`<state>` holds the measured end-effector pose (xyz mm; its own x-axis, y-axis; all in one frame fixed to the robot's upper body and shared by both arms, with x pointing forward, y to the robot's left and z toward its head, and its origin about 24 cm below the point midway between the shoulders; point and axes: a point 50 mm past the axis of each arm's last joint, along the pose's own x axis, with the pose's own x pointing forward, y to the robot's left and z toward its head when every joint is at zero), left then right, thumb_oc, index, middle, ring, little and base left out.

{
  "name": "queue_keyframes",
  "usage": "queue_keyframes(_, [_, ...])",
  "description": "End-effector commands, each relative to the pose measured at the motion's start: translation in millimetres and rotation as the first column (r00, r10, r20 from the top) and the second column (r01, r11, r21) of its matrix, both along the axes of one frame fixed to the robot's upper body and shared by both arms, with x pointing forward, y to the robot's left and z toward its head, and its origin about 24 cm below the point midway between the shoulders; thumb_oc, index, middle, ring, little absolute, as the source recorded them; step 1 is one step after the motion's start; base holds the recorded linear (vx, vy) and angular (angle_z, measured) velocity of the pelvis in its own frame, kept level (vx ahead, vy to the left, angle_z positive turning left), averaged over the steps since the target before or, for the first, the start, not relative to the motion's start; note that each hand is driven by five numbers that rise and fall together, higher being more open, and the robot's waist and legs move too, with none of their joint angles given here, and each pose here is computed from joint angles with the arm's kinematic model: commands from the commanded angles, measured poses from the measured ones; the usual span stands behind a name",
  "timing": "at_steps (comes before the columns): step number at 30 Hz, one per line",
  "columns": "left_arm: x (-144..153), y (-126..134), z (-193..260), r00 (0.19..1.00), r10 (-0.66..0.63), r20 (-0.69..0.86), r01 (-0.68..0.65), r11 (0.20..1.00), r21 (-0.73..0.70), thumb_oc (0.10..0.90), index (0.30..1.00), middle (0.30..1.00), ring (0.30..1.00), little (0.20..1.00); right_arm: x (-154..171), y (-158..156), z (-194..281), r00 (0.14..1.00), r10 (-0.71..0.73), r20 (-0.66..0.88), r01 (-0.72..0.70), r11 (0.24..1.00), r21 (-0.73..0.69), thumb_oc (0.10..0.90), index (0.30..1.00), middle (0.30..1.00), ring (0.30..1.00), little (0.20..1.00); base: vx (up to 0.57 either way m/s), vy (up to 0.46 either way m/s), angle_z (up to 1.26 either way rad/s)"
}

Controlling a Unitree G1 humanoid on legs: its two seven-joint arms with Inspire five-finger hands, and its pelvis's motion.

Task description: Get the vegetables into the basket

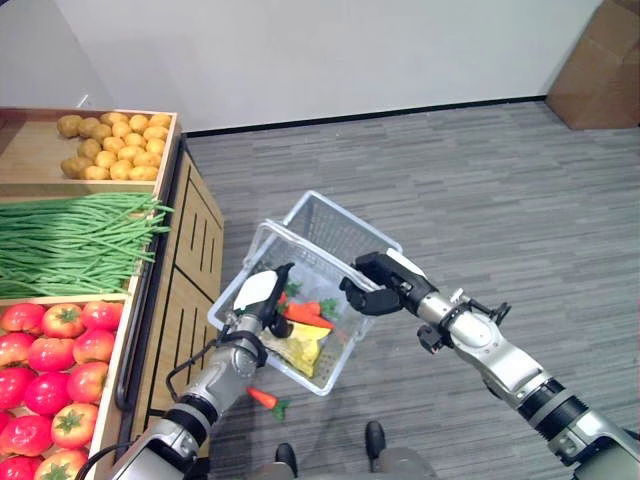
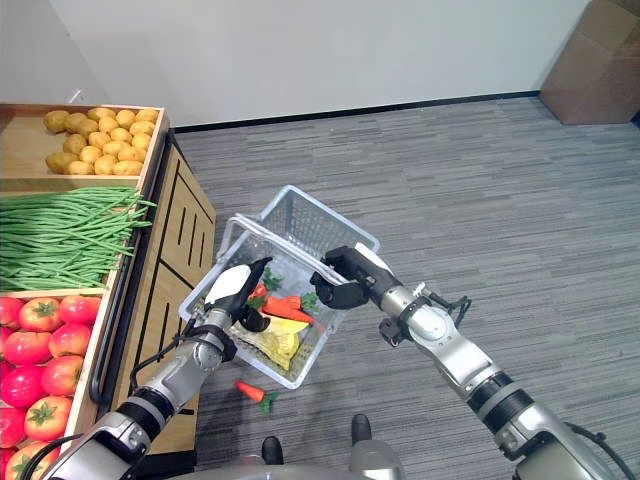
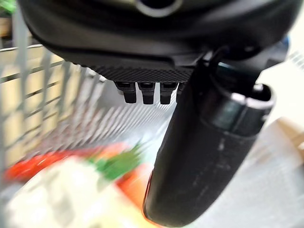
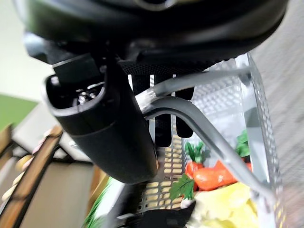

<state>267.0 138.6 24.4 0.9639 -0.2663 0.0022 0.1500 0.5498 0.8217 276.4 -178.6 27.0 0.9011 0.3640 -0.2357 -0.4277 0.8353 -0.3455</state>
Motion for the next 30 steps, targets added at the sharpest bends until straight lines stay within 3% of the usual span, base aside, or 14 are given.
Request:
queue_keyframes(1, [12, -20, 37, 0.964, -0.256, 0.066, 0.262, 0.96, -0.101, 0.9, 1.0, 1.0, 1.0, 1.0, 24, -5, 50, 0.956, -0.101, 0.277, 0.084, 0.994, 0.072, 0.4, 0.3, 0.3, 0.3, 0.3, 0.0, 0.021, 0.12])
queue_keyframes(2, [-1, -29, 44, 0.923, -0.385, 0.028, 0.384, 0.909, -0.16, 0.9, 1.0, 1.0, 1.0, 1.0, 25, -11, 44, 0.953, -0.134, 0.271, 0.126, 0.991, 0.046, 0.4, 0.3, 0.3, 0.3, 0.3, 0.0, 0.026, 0.08])
queue_keyframes(3, [-5, -30, 46, 0.909, -0.417, 0.012, 0.411, 0.889, -0.2, 0.9, 1.0, 1.0, 1.0, 1.0, 25, -14, 40, 0.951, -0.16, 0.264, 0.154, 0.987, 0.045, 0.4, 0.3, 0.3, 0.3, 0.3, 0.03, 0.024, 0.04])
queue_keyframes(4, [-5, -30, 46, 0.909, -0.418, 0.01, 0.411, 0.889, -0.2, 0.9, 1.0, 1.0, 1.0, 1.0, 26, -14, 40, 0.951, -0.16, 0.264, 0.154, 0.987, 0.046, 0.4, 0.3, 0.3, 0.3, 0.3, 0.0, 0.0, 0.0])
queue_keyframes(6, [-22, -36, 46, 0.847, -0.527, -0.075, 0.452, 0.786, -0.422, 0.9, 1.0, 1.0, 1.0, 1.0, 25, -24, 20, 0.942, -0.263, 0.207, 0.26, 0.965, 0.041, 0.4, 0.3, 0.3, 0.3, 0.3, 0.0, 0.0, 0.0])
queue_keyframes(8, [-28, -35, 47, 0.823, -0.559, -0.102, 0.446, 0.746, -0.494, 0.9, 1.0, 1.0, 1.0, 1.0, 24, -27, 13, 0.94, -0.28, 0.195, 0.283, 0.959, 0.015, 0.4, 0.3, 0.3, 0.3, 0.3, 0.0, 0.0, 0.0])
queue_keyframes(11, [-41, -23, 28, 0.787, -0.571, -0.234, 0.312, 0.695, -0.647, 0.9, 1.0, 1.0, 1.0, 1.0, 15, -40, -11, 0.927, -0.354, 0.125, 0.361, 0.932, -0.04, 0.4, 0.3, 0.3, 0.3, 0.3, 0.0, 0.0, 0.0])
queue_keyframes(16, [-56, -2, -3, 0.762, -0.519, -0.387, 0.147, 0.721, -0.678, 0.9, 1.0, 1.0, 1.0, 1.0, -4, -59, -42, 0.891, -0.453, 0.016, 0.453, 0.888, -0.083, 0.4, 0.3, 0.3, 0.3, 0.3, -0.01, 0.004, 0.03])
queue_keyframes(18, [-69, 17, -40, 0.739, -0.415, -0.531, -0.015, 0.777, -0.629, 0.9, 1.0, 1.0, 1.0, 1.0, -25, -76, -64, 0.831, -0.551, -0.07, 0.545, 0.833, -0.088, 0.4, 0.3, 0.3, 0.3, 0.3, -0.03, 0.01, 0.05])
queue_keyframes(23, [-89, 54, -89, 0.746, -0.111, -0.657, -0.182, 0.915, -0.361, 0.9, 1.0, 1.0, 1.0, 1.0, -78, -99, -106, 0.639, -0.732, -0.236, 0.734, 0.672, -0.099, 0.4, 0.3, 0.3, 0.3, 0.3, -0.02, 0.001, 0.03])
queue_keyframes(25, [-97, 60, -103, 0.721, -0.041, -0.692, -0.235, 0.925, -0.3, 0.9, 1.0, 1.0, 1.0, 1.0, -94, -104, -117, 0.595, -0.755, -0.276, 0.754, 0.643, -0.135, 0.4, 0.3, 0.3, 0.3, 0.3, 0.0, 0.0, 0.0])
queue_keyframes(27, [-122, 75, -136, 0.622, 0.134, -0.771, -0.328, 0.939, -0.102, 0.9, 1.0, 1.0, 1.0, 1.0, -124, -106, -136, 0.517, -0.78, -0.352, 0.769, 0.604, -0.208, 0.4, 0.3, 0.3, 0.3, 0.3, -0.02, 0.004, 0.06])
queue_keyframes(29, [-124, 76, -139, 0.628, 0.168, -0.76, -0.324, 0.944, -0.059, 0.9, 1.0, 1.0, 1.0, 1.0, -134, -105, -142, 0.489, -0.786, -0.378, 0.776, 0.59, -0.223, 0.4, 0.3, 0.3, 0.3, 0.3, 0.0, -0.001, 0.02])
queue_keyframes(30, [-134, 83, -148, 0.593, 0.239, -0.769, -0.35, 0.937, 0.022, 0.9, 1.0, 1.0, 1.0, 1.0, -147, -103, -149, 0.461, -0.789, -0.407, 0.774, 0.581, -0.249, 0.4, 0.3, 0.3, 0.3, 0.3, 0.0, 0.0, 0.0])
